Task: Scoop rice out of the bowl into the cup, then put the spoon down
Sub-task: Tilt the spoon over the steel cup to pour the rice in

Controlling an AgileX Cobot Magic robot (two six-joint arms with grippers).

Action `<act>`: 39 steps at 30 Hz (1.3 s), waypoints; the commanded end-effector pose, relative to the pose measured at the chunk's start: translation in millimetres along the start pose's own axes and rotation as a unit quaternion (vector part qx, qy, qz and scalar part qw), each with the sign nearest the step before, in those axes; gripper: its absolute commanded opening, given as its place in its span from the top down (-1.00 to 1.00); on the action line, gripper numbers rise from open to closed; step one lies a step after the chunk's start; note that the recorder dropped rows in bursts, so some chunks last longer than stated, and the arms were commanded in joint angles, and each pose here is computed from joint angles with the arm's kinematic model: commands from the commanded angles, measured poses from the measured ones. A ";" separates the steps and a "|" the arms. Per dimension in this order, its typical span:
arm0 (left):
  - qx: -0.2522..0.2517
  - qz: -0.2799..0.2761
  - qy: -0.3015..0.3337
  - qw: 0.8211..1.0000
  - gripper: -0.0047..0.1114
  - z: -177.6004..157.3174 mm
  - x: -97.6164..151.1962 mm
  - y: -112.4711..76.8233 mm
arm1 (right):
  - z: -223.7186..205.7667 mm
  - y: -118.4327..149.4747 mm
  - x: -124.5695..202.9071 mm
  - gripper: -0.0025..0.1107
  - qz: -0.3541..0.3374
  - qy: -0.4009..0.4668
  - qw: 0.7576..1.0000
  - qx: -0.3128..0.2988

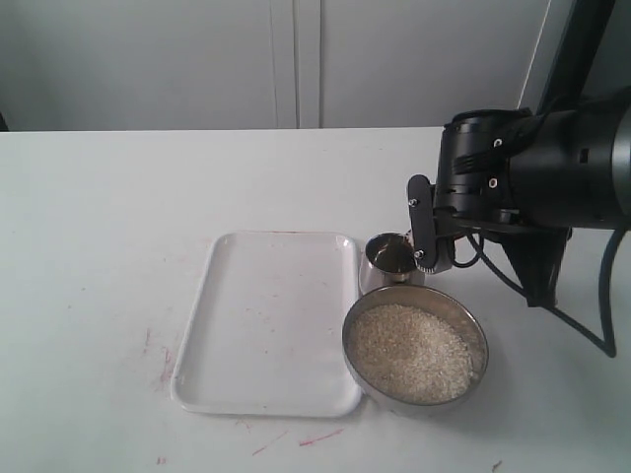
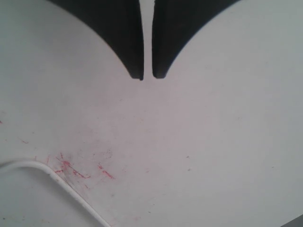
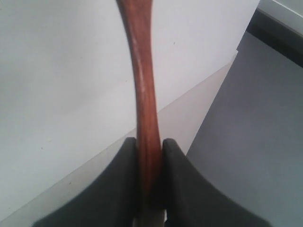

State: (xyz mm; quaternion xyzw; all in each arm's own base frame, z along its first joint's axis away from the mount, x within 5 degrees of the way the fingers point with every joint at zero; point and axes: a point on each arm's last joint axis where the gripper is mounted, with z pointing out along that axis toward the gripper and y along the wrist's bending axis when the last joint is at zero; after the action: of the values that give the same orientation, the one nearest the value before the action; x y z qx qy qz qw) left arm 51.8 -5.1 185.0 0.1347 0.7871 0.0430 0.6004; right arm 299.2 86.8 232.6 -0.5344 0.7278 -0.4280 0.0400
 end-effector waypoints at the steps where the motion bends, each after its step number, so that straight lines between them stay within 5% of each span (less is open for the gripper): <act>1: 0.010 -0.005 0.027 1.000 0.67 0.9 7.0 -2.2 | 0.5 -4.5 2.8 0.96 -0.011 0.007 1.000 0.015; 39: 0.010 -0.005 0.027 1.000 0.67 0.9 7.0 -2.2 | -22.4 -10.1 -6.6 0.96 -0.143 0.041 0.983 0.107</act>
State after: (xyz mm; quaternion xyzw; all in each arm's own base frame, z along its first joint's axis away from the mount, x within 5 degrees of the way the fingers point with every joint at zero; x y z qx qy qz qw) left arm 51.8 -5.1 185.0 0.1347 0.7871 0.0430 0.6004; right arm 298.8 105.5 247.0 -0.6059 0.6073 -0.5135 0.0206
